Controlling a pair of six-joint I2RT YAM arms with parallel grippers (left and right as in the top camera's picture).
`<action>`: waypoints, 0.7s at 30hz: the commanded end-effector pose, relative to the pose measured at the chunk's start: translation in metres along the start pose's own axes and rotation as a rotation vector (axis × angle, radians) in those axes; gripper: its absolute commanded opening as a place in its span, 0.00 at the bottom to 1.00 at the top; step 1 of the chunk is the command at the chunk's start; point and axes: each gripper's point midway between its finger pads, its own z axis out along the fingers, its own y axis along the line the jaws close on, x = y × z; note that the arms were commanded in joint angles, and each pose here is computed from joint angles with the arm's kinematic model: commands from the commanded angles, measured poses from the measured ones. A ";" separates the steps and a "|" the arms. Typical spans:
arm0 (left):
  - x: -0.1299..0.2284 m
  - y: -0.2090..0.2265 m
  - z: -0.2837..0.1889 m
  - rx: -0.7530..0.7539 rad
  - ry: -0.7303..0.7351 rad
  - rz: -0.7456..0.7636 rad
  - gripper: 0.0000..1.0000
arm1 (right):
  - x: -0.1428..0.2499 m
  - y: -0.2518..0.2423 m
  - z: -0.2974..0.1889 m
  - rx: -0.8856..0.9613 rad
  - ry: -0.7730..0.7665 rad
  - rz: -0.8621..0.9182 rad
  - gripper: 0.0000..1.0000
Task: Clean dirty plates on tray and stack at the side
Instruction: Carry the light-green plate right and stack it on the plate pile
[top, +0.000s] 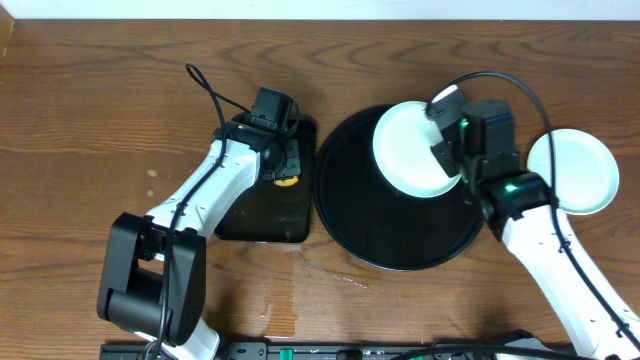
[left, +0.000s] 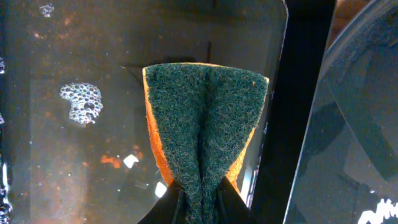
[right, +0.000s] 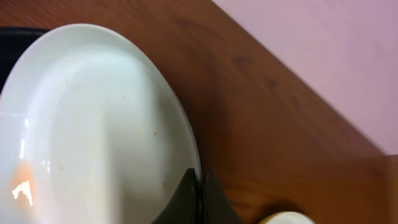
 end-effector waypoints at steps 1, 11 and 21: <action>0.000 0.004 0.001 -0.011 -0.001 0.011 0.15 | -0.007 -0.015 -0.012 0.146 0.011 -0.056 0.01; 0.000 0.004 0.001 -0.011 0.000 0.011 0.15 | -0.015 -0.019 -0.017 0.214 -0.003 -0.059 0.01; 0.000 0.004 0.001 -0.011 -0.001 0.010 0.16 | -0.016 -0.026 -0.018 0.246 -0.009 -0.004 0.01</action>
